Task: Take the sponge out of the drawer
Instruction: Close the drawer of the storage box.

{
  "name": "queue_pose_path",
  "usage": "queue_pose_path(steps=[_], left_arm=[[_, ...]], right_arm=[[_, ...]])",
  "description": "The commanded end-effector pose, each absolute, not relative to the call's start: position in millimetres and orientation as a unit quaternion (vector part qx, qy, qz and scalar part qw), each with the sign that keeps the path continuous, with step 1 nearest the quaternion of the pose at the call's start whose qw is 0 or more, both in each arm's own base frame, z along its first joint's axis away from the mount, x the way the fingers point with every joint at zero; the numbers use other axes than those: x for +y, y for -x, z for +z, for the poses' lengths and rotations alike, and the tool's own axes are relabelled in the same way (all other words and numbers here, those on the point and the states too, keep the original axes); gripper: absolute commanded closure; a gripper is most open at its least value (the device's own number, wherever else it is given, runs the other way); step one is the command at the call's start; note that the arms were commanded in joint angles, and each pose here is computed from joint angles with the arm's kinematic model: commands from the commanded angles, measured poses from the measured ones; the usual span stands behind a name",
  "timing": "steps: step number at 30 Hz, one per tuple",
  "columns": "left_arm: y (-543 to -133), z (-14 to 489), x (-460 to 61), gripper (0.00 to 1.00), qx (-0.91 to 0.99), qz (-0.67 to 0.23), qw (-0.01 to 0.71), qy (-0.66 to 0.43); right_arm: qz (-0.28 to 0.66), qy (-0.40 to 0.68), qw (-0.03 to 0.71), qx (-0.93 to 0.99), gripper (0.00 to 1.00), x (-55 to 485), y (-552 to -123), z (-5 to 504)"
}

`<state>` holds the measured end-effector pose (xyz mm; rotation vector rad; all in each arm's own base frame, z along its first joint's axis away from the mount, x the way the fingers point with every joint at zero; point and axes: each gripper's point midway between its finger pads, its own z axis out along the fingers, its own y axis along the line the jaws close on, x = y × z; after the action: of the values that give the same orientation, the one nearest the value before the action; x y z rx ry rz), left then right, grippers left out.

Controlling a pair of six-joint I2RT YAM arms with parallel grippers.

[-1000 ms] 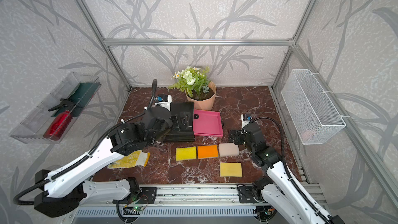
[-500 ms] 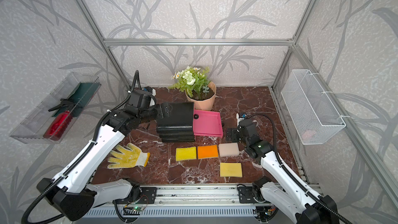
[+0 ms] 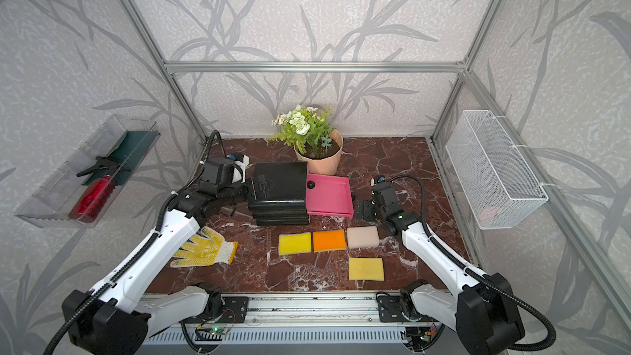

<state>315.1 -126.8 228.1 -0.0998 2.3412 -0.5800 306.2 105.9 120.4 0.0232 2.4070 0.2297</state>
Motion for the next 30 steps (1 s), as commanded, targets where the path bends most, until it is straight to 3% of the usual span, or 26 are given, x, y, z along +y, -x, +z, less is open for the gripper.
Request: queue_pose_path(steps=[1,8,22,30], left_arm=[[-313,232,-122,0.01,0.900,-0.230,0.370,0.031],[-317,231,-101,0.01,0.889,-0.241,0.382,0.079],[-323,213,-118,0.01,0.893,-0.286,0.341,0.072],[-325,208,-127,0.01,0.892,-0.308,0.324,0.068]], right_arm=[[0.079,-0.026,0.361,0.929,0.01,102,-316,127],[0.066,-0.039,0.340,0.937,0.01,99,-318,106],[0.005,-0.030,0.254,0.967,0.01,92,-320,47],[0.028,-0.022,0.232,0.972,0.01,107,-328,29]])
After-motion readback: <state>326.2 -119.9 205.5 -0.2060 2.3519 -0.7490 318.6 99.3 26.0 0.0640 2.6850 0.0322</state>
